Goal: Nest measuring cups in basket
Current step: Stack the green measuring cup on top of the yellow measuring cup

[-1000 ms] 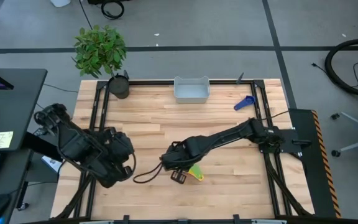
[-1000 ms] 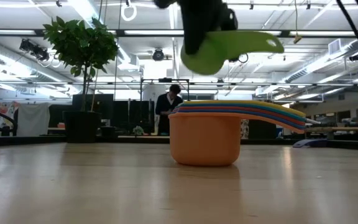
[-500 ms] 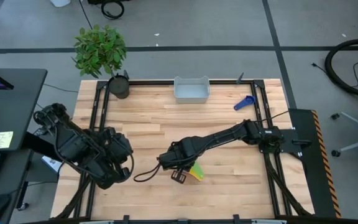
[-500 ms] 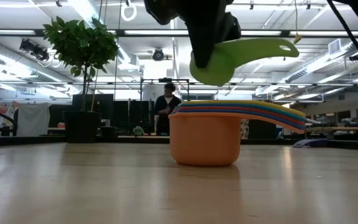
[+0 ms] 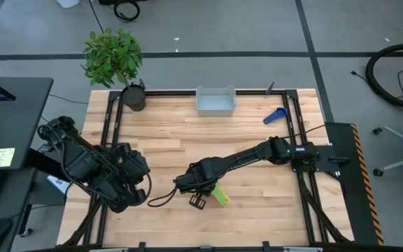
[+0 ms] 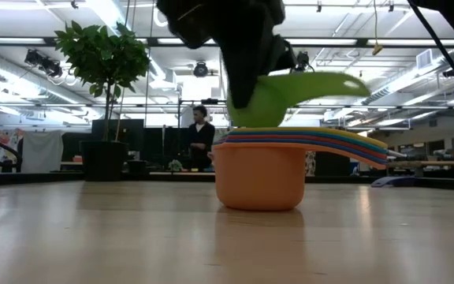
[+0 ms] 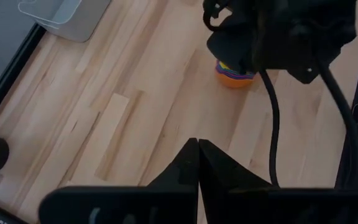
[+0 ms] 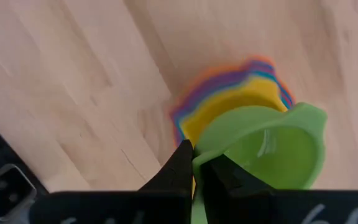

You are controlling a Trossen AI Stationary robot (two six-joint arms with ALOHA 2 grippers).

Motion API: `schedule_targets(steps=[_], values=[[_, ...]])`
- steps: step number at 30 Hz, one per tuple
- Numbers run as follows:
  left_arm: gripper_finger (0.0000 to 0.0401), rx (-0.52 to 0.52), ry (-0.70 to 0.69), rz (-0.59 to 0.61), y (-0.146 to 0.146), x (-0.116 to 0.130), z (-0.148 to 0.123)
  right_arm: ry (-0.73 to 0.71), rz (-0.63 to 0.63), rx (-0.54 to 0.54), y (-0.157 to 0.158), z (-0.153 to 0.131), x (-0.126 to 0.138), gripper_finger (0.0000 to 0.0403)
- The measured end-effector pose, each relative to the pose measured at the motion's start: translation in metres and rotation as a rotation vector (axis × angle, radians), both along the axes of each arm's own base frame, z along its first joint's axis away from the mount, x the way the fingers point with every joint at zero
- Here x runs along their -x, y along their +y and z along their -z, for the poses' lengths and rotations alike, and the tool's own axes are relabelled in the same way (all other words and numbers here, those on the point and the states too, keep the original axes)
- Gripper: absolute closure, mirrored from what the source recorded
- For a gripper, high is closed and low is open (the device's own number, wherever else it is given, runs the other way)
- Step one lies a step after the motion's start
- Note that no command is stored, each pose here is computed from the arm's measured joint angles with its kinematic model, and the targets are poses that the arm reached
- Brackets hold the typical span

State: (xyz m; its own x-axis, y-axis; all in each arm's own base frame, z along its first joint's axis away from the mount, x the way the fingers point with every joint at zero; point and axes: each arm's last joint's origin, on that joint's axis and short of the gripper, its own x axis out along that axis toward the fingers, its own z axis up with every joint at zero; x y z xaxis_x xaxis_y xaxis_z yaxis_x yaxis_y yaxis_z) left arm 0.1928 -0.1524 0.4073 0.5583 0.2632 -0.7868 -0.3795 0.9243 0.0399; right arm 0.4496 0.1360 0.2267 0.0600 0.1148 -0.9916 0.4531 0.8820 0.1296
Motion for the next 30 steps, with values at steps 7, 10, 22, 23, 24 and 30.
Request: schedule_targets(steps=[7, 10, 22, 23, 24, 30], values=[[0.0397, -0.006, 0.003, 0.009, 0.000, 0.000, 0.000, 0.040, -0.012, -0.025, 0.002, 0.017, -0.004, 0.0387], [0.0397, -0.006, 0.003, 0.009, 0.000, 0.000, 0.000, 0.059, -0.012, -0.032, 0.001, 0.019, -0.003, 0.0387], [0.0397, -0.007, 0.005, 0.012, 0.000, 0.000, 0.000, 0.055, -0.056, -0.045, -0.004, 0.022, -0.005, 0.0290], [0.0397, -0.007, 0.005, 0.012, 0.000, 0.000, 0.000, 0.058, -0.058, -0.054, -0.005, 0.022, -0.005, 0.0283], [0.0397, -0.008, 0.005, 0.012, 0.000, 0.000, 0.000, 0.062, -0.059, -0.070, -0.006, 0.022, -0.006, 0.0277], [0.0397, -0.013, 0.008, 0.021, 0.000, 0.000, 0.000, 0.083, -0.043, -0.154, -0.015, 0.021, -0.008, 0.0256]])
